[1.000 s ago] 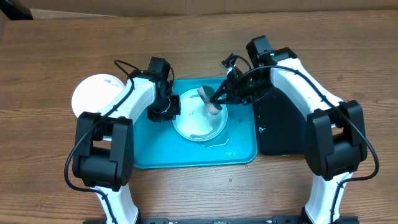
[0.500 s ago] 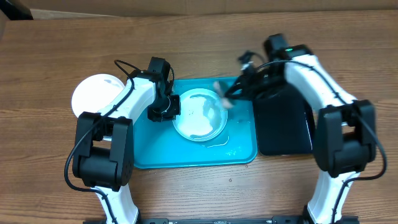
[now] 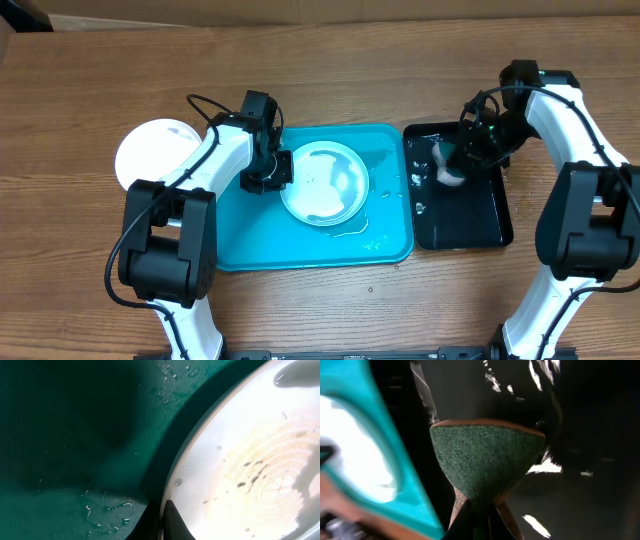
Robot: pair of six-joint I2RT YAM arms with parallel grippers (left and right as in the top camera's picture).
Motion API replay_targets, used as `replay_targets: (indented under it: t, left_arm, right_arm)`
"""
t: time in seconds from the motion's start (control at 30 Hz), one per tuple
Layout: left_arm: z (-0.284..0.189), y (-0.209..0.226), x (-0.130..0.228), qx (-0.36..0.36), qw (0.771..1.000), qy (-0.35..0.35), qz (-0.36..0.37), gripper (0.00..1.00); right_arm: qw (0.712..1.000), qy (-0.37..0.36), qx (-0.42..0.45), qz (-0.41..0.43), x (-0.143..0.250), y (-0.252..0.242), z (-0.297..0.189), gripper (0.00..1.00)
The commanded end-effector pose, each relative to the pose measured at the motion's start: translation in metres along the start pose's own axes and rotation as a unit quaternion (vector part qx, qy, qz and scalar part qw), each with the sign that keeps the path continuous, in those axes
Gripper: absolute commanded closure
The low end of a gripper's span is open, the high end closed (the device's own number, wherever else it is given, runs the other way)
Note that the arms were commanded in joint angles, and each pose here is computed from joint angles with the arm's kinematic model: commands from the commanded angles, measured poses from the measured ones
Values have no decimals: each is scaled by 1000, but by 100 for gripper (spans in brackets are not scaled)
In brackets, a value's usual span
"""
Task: Clean dirty plates on tray and stack at the side
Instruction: 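Carry the sponge into the black tray and release it with right gripper, then raise the right gripper away to the right side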
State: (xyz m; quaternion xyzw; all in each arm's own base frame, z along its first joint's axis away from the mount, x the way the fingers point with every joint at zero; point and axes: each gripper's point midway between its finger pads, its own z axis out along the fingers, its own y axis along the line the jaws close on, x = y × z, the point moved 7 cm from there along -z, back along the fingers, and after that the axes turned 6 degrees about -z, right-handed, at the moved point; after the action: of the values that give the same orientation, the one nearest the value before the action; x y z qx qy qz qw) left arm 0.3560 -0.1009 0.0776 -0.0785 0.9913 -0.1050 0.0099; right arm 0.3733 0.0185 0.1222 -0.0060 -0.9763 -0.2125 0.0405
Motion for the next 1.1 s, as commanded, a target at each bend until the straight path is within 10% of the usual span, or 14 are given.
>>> replay_targets:
  t: [0.0, 0.2, 0.53, 1.07]
  left_arm:
    - [6, 1, 2, -12, 1000, 1, 10, 96]
    - [6, 1, 2, -12, 1000, 1, 10, 96]
    - [7, 2, 3, -13, 1000, 4, 10, 95]
    - [16, 8, 14, -20, 1000, 21, -5, 96]
  right_arm:
    - [996, -2, 81, -24, 8, -1, -5, 96]
    - [995, 0, 96, -40, 8, 9, 11, 91]
    - [994, -17, 97, -48, 0, 17, -1, 40]
    - [980, -141, 120, 75, -24, -58, -98, 32]
